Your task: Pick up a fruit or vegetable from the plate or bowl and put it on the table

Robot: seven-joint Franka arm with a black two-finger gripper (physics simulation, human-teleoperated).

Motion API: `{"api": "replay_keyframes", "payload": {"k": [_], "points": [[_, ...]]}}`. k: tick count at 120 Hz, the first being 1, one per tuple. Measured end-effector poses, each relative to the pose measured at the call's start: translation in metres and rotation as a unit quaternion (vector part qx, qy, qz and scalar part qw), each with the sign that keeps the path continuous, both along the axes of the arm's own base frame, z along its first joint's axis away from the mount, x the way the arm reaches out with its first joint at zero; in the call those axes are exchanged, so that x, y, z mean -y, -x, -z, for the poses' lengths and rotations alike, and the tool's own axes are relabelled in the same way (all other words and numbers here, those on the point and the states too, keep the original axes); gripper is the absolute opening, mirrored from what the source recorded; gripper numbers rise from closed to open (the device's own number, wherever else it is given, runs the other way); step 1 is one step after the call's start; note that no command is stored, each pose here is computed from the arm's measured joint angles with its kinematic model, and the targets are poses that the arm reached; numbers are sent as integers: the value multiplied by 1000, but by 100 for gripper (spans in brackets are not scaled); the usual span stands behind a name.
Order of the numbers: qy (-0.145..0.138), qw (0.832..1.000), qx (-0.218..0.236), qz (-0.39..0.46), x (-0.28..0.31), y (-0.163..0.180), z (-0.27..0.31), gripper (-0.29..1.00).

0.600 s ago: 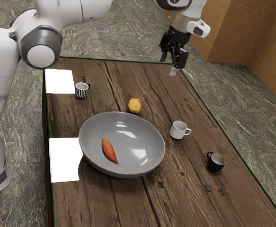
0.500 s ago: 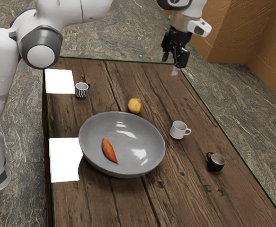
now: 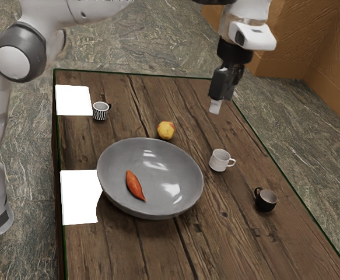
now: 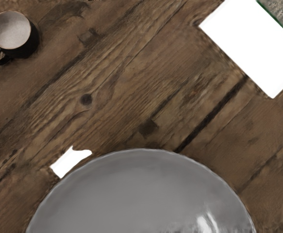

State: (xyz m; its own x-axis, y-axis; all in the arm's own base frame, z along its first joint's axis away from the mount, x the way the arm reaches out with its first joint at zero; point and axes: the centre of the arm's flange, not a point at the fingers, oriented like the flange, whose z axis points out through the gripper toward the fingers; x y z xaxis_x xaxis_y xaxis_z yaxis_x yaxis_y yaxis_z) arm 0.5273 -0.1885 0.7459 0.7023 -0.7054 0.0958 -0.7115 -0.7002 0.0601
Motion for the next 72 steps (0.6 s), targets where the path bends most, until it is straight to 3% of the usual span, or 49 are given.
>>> {"api": "replay_keyframes", "payload": {"k": [16,29,47,62,72], "points": [[0,992,-9,127,30,12,12,70],[-24,986,-55,155,8,38,90,70],[-10,981,-31,194,-19,41,140,70],[-16,981,-5,196,-60,21,160,70],[-23,971,12,238,-38,20,166,70]]}}
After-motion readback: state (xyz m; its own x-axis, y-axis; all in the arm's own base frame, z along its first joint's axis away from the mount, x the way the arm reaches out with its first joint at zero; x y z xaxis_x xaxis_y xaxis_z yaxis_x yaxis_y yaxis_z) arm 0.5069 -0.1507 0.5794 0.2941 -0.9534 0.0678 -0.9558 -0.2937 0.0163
